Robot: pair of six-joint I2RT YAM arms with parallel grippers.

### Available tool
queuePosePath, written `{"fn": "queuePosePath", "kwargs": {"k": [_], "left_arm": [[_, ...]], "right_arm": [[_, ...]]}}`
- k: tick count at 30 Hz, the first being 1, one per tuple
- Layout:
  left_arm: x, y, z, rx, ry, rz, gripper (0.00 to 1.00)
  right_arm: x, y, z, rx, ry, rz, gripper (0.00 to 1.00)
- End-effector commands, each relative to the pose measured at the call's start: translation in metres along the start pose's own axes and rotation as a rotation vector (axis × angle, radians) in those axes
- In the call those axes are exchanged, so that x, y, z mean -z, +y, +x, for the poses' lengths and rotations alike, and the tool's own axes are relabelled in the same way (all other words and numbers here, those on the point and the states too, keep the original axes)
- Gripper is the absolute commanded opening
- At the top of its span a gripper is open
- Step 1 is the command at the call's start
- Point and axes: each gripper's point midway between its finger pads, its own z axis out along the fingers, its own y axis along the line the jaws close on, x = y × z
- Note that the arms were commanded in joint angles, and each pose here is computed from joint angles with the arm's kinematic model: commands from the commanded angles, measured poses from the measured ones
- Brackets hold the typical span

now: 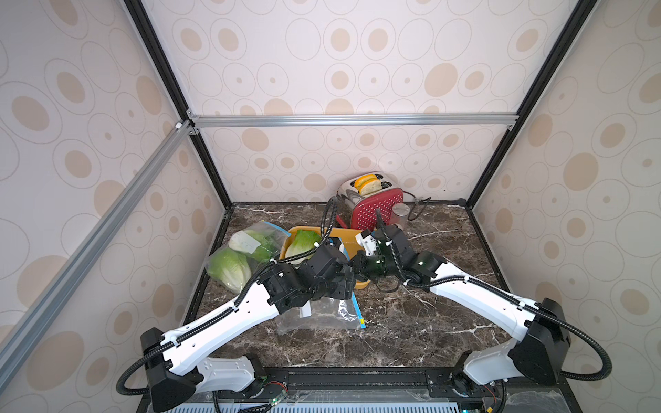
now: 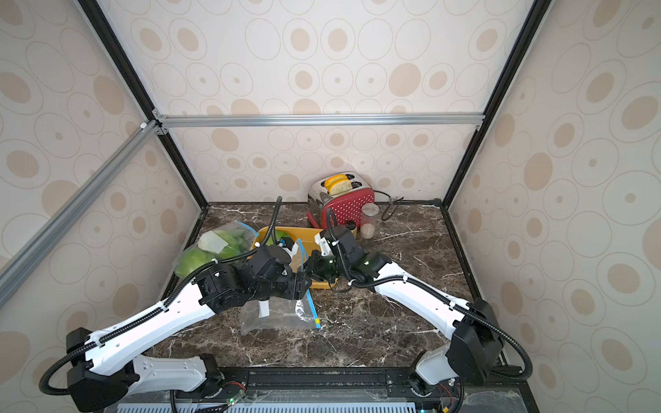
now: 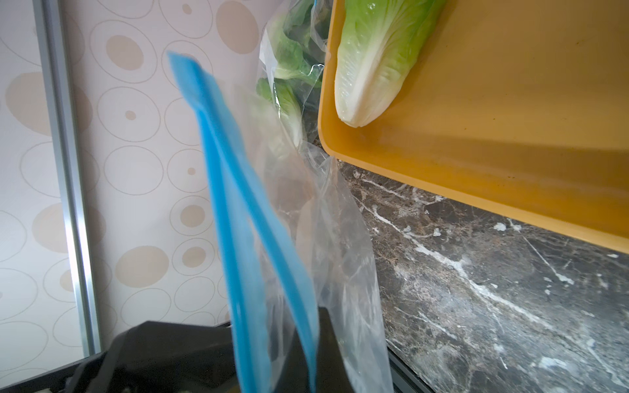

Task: Put the chinese cabbages into a zipper bag and zip it
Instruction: Open the zipper of the food storage bag at the center of the board.

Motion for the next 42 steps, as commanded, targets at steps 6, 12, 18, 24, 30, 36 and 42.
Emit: {"fn": "queuePosePath", "kwargs": {"k": [6,12,18,24,30,36,42], "left_arm": [[0.019,0.037,-0.006,0.005,-0.053,-0.177,0.62],[0.035,0.043,-0.01,0.026,-0.096,-0.169,0.56],[0.039,0.062,-0.01,0.028,-0.088,-0.264,0.54],[0.042,0.056,-0.02,0.025,-0.12,-0.229,0.55],[0.036,0.062,-0.025,-0.018,-0.095,-0.304,0.3],[0.057,0.071,-0.032,0.004,-0.168,-0.3,0.09],[0.08,0.086,-0.038,0.016,-0.221,-0.322,0.03]], "right_arm": [[0.016,0.009,0.004,-0.004,-0.023,-0.011,0.0],[0.018,-0.004,0.005,0.01,-0.041,0.049,0.0],[0.016,-0.001,0.008,0.059,-0.034,0.076,0.0],[0.009,-0.002,0.011,0.095,-0.025,0.087,0.0],[0.002,0.001,0.014,0.152,-0.003,0.126,0.0],[0.008,-0.018,0.014,0.186,-0.016,0.215,0.0],[0.009,-0.042,0.015,0.203,-0.004,0.315,0.0]]}}
